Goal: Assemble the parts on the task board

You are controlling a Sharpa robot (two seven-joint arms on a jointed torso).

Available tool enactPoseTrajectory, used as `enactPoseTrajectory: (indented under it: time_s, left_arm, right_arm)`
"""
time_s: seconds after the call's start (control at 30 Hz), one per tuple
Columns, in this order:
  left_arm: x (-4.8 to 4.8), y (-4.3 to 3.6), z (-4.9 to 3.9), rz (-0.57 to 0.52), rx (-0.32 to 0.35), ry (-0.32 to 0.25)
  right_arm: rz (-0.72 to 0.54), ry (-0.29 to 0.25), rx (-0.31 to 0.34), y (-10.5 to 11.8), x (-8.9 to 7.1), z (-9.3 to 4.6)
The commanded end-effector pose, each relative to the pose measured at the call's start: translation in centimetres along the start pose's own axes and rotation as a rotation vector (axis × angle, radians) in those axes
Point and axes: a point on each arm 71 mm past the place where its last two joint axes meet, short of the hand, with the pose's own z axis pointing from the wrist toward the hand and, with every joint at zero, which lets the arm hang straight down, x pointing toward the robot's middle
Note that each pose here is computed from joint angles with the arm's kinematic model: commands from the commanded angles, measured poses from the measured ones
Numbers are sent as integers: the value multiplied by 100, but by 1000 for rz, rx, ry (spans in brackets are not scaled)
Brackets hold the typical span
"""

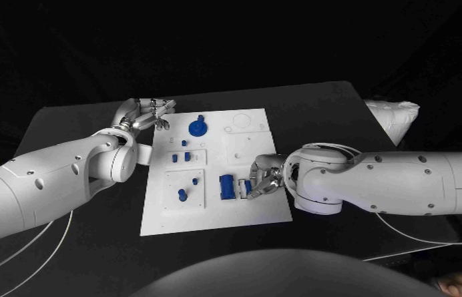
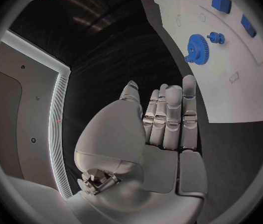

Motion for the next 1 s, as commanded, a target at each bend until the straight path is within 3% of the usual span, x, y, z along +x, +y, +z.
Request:
enactPoseTrajectory:
  time_s: [0.03, 1.0]
  left_arm:
    - [19, -11, 2, -3, 7, 15]
    - [19, -9, 2, -4, 6, 18]
  right_arm:
    - [-40, 17, 31, -52, 44, 13]
    - [-50, -34, 0, -38, 30, -28]
